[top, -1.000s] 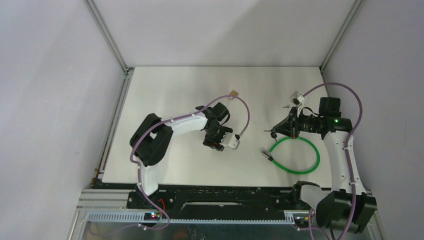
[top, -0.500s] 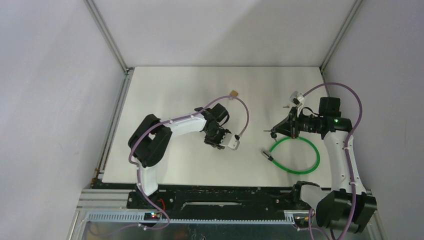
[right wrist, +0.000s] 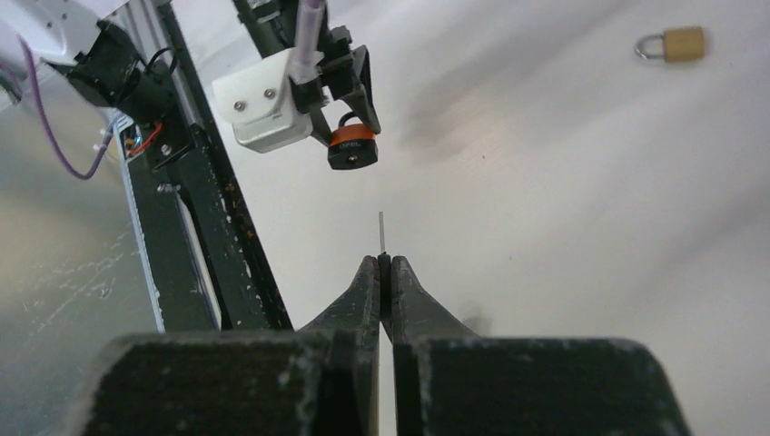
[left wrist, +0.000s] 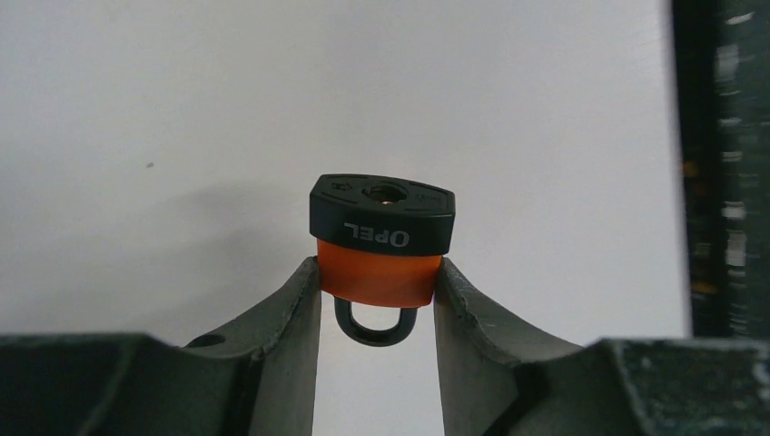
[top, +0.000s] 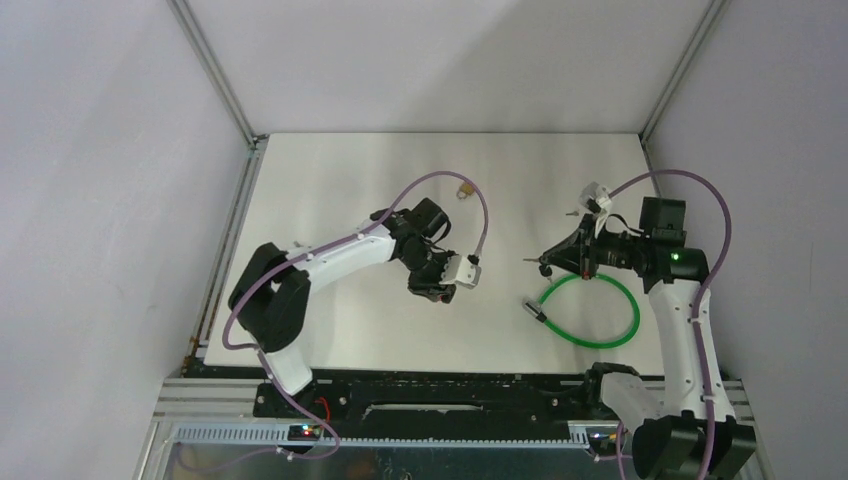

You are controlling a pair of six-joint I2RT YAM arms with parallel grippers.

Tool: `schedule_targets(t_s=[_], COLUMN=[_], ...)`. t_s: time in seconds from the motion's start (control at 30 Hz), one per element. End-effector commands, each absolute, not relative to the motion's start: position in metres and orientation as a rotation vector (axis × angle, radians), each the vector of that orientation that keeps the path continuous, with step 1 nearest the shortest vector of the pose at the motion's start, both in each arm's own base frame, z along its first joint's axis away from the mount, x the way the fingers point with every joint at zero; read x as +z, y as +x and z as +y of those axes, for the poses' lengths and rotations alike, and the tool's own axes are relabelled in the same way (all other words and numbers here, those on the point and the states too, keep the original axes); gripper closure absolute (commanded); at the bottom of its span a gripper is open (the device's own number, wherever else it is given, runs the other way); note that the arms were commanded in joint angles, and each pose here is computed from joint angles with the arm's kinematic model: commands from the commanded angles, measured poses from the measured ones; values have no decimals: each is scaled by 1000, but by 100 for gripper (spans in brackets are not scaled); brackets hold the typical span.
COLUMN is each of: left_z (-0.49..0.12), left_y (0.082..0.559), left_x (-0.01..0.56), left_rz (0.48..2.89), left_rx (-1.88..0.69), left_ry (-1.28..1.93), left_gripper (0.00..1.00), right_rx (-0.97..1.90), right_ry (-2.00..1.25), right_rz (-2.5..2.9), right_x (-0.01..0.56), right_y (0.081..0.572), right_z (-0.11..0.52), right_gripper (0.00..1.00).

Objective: Unlock with the key

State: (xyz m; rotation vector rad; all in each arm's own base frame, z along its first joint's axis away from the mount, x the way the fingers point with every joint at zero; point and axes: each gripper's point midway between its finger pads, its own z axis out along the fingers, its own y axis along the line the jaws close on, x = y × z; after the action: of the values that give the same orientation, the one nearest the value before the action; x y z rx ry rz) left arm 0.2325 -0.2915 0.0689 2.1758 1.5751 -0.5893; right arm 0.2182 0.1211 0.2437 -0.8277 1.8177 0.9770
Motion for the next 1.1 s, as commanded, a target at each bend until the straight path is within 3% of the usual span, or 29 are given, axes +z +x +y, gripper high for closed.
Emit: schedule_targets(t_s=[0.0, 0.37, 0.77, 1.07], left_z=[-288, -264, -281, -280], left_y=[178, 94, 93, 70], left_x=[115, 179, 222, 241], left_rz=[1655, 1727, 1475, 1320], left_rx=[-923, -1443, -1343, -1255], left_ry=[2166, 2112, 2160, 2287], left_gripper=[100, 100, 100, 100], right_rx=[961, 846, 820, 762], right_ry=[-913, -1339, -1534, -1494], right_rz=[1729, 1498, 1320, 1370], right_x=[261, 271, 275, 263], right_y=[212, 168, 127, 138], right_z=[138, 190, 209, 199], right_gripper=[100, 100, 100, 100])
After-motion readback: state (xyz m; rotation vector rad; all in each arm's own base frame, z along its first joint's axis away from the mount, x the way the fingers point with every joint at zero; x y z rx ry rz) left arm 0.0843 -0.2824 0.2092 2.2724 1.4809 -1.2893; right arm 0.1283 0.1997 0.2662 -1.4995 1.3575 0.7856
